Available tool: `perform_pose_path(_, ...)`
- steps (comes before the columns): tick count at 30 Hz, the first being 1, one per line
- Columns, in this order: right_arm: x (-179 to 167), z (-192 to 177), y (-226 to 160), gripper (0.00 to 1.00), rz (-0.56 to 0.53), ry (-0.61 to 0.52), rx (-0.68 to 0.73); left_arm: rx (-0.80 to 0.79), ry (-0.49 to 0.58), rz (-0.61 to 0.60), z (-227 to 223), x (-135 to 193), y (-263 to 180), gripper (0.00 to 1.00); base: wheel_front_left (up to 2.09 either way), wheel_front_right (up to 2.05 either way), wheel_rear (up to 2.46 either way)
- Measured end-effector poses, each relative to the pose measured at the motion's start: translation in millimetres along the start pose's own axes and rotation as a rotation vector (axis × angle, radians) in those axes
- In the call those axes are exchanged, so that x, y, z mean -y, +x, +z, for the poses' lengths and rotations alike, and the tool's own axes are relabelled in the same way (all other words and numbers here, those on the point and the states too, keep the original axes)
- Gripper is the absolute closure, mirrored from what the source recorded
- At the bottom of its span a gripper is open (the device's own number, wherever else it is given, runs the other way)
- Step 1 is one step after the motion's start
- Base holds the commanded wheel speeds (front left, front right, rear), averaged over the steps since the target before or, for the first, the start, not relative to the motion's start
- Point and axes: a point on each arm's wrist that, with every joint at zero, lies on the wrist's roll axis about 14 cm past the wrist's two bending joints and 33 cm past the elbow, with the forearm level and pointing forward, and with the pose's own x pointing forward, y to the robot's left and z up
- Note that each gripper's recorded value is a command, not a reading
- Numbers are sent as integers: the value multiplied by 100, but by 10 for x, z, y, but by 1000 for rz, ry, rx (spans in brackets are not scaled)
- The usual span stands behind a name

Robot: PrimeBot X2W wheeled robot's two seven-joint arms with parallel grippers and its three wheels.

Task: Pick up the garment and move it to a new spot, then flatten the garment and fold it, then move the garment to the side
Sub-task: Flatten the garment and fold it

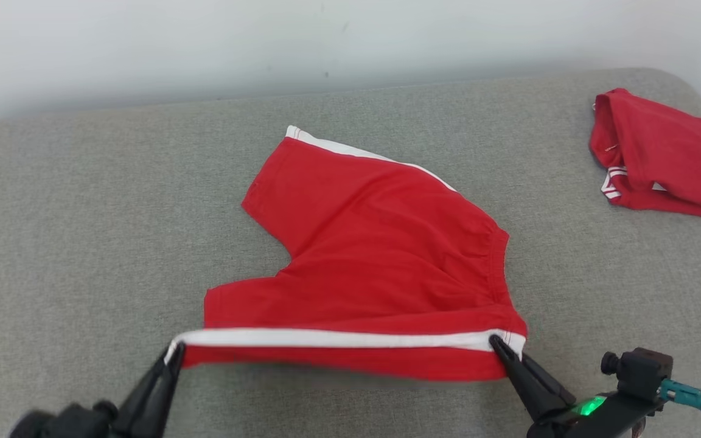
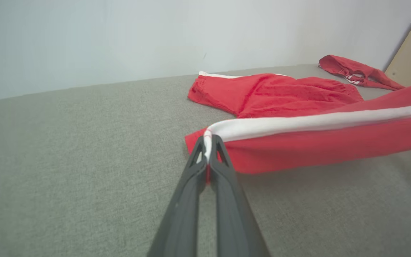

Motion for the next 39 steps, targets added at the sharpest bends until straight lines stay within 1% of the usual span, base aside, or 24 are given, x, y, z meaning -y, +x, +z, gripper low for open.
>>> perform_pose_path(4, -33, 153, 13, 100, 0, 2, 57, 51, 116, -80, 313, -33, 257, 100, 0, 0, 0)
perform_pose_path(8, -19, 331, 75, 100, -8, -2, 116, 80, 230, -173, 635, 17, 606, 100, 0, 0, 0)
perform_pose_path(11, -12, 474, 183, 100, -9, -2, 165, 79, 313, -226, 807, 42, 893, 100, 0, 0, 0)
perform_pose_path(13, 14, 541, 268, 100, -13, -11, 187, 64, 348, -276, 858, 111, 1089, 100, 0, 0, 0)
perform_pose_path(16, 87, 605, 409, 100, -31, -17, 216, 26, 388, -342, 838, 188, 1365, 100, 0, 0, 0)
perform_pose_path(19, 151, 633, 556, 100, -47, -15, 243, -12, 426, -375, 773, 178, 1646, 100, 0, 0, 0)
perform_pose_path(25, 391, 646, 749, 100, -112, -34, 268, -73, 444, -414, 556, 150, 2163, 100, 0, 0, 0)
perform_pose_path(26, 391, 646, 749, 100, -112, -34, 268, -73, 444, -414, 556, 150, 2163, 100, 0, 0, 0)
perform_pose_path(27, 460, 660, 795, 100, -133, -50, 271, -98, 444, -423, 462, 147, 2307, 100, 0, 0, 0)
perform_pose_path(34, 643, 791, 914, 100, -188, -101, 298, -132, 469, -452, 214, 176, 2703, 100, 0, 0, 0)
perform_pose_path(39, 747, 757, 1011, 100, -216, -127, 275, -167, 471, -443, 26, 119, 2877, 100, 0, 0, 0)
